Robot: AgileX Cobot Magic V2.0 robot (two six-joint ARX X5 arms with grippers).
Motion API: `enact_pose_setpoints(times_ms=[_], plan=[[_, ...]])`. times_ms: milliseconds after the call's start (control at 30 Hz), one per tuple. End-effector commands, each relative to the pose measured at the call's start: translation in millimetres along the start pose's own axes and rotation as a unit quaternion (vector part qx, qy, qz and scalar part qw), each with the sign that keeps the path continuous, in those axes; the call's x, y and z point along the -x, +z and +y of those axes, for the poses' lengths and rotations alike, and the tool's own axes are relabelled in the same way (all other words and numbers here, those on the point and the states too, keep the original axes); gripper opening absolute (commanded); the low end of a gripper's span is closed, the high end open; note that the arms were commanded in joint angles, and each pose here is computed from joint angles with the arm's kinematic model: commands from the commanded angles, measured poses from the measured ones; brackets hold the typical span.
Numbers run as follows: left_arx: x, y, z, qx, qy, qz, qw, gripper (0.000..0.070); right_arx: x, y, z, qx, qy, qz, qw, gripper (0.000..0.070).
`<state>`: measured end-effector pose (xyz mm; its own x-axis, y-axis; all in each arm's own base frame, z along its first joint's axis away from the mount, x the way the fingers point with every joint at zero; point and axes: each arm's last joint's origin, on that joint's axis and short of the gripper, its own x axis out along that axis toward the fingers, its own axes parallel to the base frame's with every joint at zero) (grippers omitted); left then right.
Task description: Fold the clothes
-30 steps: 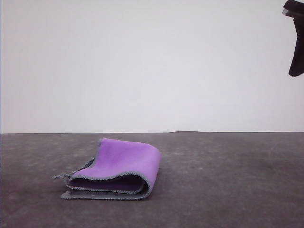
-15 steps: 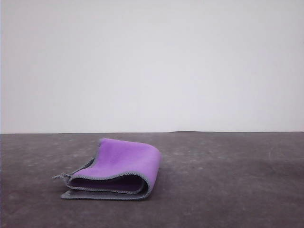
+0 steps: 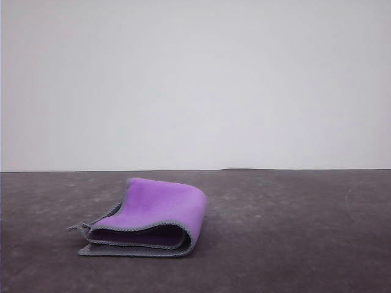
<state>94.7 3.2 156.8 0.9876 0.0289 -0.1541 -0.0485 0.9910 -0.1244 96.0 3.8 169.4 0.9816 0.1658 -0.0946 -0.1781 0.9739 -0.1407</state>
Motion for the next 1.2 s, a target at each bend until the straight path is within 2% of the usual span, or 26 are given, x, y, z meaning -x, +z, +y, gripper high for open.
enact_pose_setpoints(times_ms=[0, 333, 567, 867, 1167], plan=[[-2, -7, 0.9, 0.004, 0.0, 0.012, 1.0, 0.0012, 0, -2, 0, -0.003, -0.003, -0.003, 1.0, 0.0004], [-2, -7, 0.9, 0.004, 0.0, 0.012, 1.0, 0.0012, -1, -16, 1, -0.02, -0.01, 0.02, 1.0, 0.0004], [-2, -7, 0.9, 0.004, 0.0, 0.012, 1.0, 0.0012, -1, -20, -2, -0.044, -0.078, 0.048, 0.995, 0.0004], [-2, -7, 0.9, 0.004, 0.0, 0.012, 1.0, 0.0012, -1, -20, -3, -0.068, -0.082, 0.047, 0.993, 0.0004], [-2, -7, 0.9, 0.004, 0.0, 0.012, 1.0, 0.0012, -1, -17, -3, -0.066, -0.081, 0.032, 0.994, 0.0004]])
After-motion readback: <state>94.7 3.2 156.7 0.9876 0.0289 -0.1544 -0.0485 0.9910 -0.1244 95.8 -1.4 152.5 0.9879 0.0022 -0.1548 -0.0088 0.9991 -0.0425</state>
